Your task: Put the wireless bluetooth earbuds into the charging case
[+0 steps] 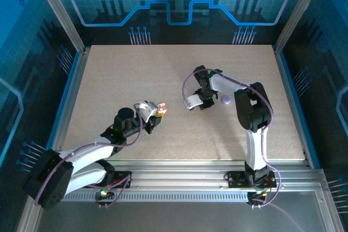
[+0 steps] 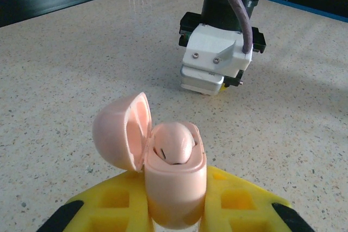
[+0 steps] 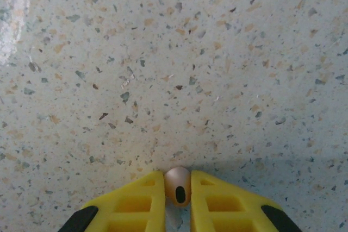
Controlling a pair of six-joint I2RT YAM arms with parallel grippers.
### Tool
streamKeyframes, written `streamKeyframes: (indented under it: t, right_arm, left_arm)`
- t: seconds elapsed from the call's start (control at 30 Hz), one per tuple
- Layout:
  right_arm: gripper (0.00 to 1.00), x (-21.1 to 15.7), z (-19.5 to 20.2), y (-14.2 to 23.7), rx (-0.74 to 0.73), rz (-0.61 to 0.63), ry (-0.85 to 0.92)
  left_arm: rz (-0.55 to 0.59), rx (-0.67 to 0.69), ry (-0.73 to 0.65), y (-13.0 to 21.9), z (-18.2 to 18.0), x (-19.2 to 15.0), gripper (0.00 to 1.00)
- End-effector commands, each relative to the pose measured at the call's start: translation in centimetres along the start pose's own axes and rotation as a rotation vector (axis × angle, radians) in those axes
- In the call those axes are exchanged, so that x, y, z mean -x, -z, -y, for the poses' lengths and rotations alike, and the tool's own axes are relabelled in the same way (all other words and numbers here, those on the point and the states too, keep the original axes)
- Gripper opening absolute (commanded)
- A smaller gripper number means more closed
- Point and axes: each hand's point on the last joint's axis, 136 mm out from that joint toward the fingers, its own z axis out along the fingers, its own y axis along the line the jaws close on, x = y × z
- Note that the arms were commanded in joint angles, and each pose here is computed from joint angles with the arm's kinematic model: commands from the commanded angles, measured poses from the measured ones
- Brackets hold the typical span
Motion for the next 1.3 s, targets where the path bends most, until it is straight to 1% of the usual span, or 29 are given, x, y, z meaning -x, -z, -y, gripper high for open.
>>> streamKeyframes:
  t: [0.0, 0.17, 0.3, 0.4, 0.57, 0.63, 0.77, 0.83, 0.97, 1.2, 1.27]
  right_arm:
    - [0.13, -0.3, -0.3, 1.2, -0.021, 0.017, -0.057]
    - [0.13, 1.3, 0.3, 4.3, -0.111, 0.122, -0.133]
    - [0.13, 2.6, 0.0, 6.3, -0.143, 0.212, -0.229]
    - [0.13, 3.8, -0.5, 8.0, -0.175, 0.311, -0.301]
    - [0.13, 6.6, -1.9, 10.9, -0.196, 0.515, -0.382]
    - [0.13, 7.1, -2.2, 11.9, -0.208, 0.569, -0.418]
    - [0.13, 8.3, -2.8, 14.5, -0.222, 0.734, -0.495]
    - [0.13, 8.8, -3.0, 16.0, -0.236, 0.829, -0.522]
    - [0.13, 9.2, -3.3, 18.5, -0.26, 0.949, -0.577]
    - [0.13, 9.8, -3.8, 21.2, -0.281, 1.092, -0.669]
    - [0.13, 9.8, -3.3, 22.4, -0.315, 1.133, -0.696]
  left_arm:
    - [0.022, -0.023, -0.03, -0.4, 0.1, 1.3, 0.12]
    - [0.017, -0.038, -0.04, -0.9, 0.2, 1.2, 0.12]
    - [0.037, -0.053, -0.034, -1.3, 0.4, 1.5, 0.12]
    - [0.048, -0.067, -0.031, -1.7, 0.5, 1.7, 0.11]
    - [0.084, -0.094, -0.018, -2.4, 0.8, 2.4, 0.1]
    - [0.098, -0.103, -0.017, -2.6, 1.0, 2.7, 0.1]
    - [0.126, -0.123, -0.015, -3.3, 1.5, 3.3, 0.1]
    - [0.139, -0.133, -0.018, -3.6, 1.7, 3.6, 0.1]
    - [0.174, -0.152, -0.022, -4.2, 2.2, 4.5, 0.1]
    - [0.242, -0.2, -0.046, -4.5, 3.9, 6.3, 0.1]
    - [0.269, -0.211, -0.052, -4.5, 4.3, 6.9, 0.1]
